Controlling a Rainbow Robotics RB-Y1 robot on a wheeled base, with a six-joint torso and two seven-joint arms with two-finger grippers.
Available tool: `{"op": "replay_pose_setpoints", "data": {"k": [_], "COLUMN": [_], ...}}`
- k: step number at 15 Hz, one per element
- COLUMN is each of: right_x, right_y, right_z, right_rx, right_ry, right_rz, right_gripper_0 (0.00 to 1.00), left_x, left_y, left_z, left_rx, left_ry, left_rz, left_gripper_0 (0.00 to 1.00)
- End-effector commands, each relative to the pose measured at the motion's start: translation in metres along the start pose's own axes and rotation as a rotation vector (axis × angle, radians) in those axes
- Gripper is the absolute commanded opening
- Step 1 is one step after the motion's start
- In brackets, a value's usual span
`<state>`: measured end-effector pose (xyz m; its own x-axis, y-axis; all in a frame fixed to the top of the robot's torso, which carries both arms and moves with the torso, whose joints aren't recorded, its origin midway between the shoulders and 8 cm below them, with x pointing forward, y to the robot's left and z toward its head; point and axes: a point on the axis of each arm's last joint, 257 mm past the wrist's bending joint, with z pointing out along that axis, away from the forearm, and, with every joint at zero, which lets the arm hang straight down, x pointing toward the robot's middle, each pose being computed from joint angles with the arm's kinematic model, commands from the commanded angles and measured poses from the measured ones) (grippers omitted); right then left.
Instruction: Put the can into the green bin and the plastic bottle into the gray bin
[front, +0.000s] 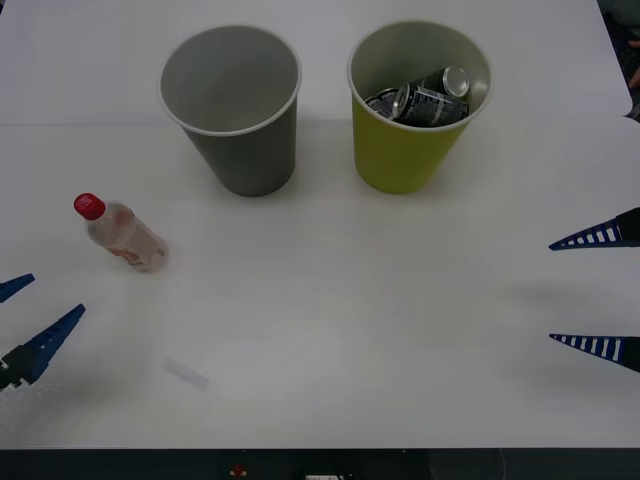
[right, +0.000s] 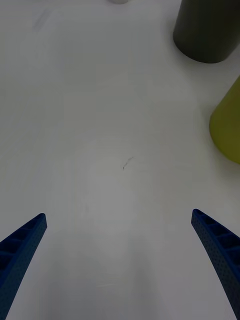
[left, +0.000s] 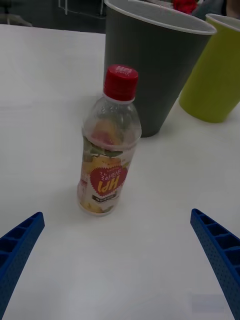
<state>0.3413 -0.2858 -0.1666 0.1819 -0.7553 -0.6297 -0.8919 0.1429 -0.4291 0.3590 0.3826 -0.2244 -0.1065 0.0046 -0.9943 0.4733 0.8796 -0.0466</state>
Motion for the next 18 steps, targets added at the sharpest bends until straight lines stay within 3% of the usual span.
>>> {"op": "replay_pose_setpoints", "data": {"k": [1, 6, 10, 13, 18], "right_x": [0.0, 0.0, 0.0, 0.0, 0.0], "right_y": [0.0, 0.0, 0.0, 0.0, 0.0], "right_z": [0.0, 0.0, 0.0, 0.0, 0.0], "right_rx": [0.0, 0.0, 0.0, 0.0, 0.0], "right_ry": [0.0, 0.0, 0.0, 0.0, 0.0], "right_rz": [0.0, 0.0, 0.0, 0.0, 0.0], "right_gripper_0": [1.0, 1.0, 1.0, 1.0, 1.0], "left_x": [0.007, 0.018, 0.024, 0.025, 0.027], "left_y": [0.008, 0.016, 0.013, 0.013, 0.01], "left_z": [0.01, 0.027, 0.046, 0.066, 0.107], "left_rx": [-0.025, -0.066, -0.096, -0.12, -0.108], "left_ry": [-0.049, -0.1, -0.123, -0.144, -0.167], "left_rz": [0.025, 0.051, 0.048, 0.073, 0.082], "left_gripper_0": [1.0, 1.0, 1.0, 1.0, 1.0]}}
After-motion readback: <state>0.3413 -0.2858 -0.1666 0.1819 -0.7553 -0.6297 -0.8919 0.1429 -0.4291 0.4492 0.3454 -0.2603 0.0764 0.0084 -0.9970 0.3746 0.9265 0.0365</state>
